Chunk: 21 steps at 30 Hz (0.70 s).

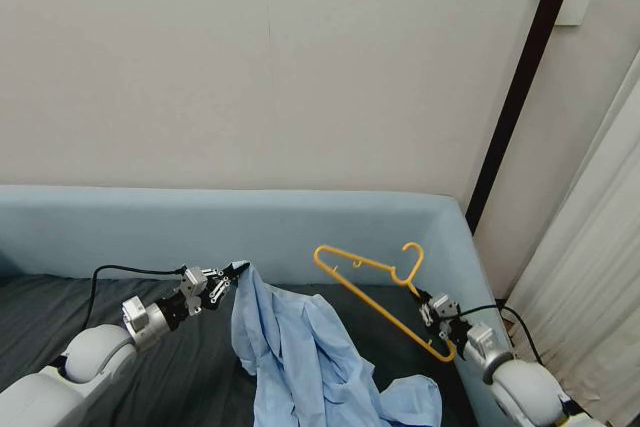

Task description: Pick up the clothes from the sofa and hang them on the clothes hanger.

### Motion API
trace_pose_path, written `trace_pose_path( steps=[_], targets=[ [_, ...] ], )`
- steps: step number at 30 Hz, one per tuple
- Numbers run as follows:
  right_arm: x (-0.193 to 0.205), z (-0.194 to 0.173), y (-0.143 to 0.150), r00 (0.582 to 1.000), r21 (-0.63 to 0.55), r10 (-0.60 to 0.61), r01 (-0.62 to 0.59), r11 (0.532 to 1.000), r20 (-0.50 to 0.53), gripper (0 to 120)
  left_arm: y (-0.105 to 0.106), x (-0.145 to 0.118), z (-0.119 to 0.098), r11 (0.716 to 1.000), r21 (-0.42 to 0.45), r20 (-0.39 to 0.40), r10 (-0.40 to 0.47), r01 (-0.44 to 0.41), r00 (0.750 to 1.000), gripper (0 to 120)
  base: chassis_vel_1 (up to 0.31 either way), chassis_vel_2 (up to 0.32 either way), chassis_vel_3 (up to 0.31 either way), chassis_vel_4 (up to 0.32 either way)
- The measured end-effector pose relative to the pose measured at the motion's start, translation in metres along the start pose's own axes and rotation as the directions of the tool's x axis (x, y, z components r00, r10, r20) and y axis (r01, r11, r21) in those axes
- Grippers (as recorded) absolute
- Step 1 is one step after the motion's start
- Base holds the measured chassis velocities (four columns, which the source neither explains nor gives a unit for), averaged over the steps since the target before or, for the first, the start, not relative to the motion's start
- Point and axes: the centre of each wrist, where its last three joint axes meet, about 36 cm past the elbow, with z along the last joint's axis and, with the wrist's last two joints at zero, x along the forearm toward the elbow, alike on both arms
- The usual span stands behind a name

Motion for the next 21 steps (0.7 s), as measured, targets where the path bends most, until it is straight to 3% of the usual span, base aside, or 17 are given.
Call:
trace_pose_path(
  steps=[7,21],
  targets=[
    [0.021,-0.014,0.046,1.0,0.135,0.025,-0.024,0.991,-0.002,5,0.005,0.005,-0.006,1.0,-0.001,-0.008,0.021,-0.021,1.0,0,0.0,0.0,0.0,0.0],
    [0.025,-0.037,0.099,0.992,0.194,0.123,-0.12,0.974,-0.005,5,-0.006,0.0,-0.016,0.999,0.02,0.005,0.047,-0.047,0.999,0,0.0,0.0,0.0,0.0]
  ],
)
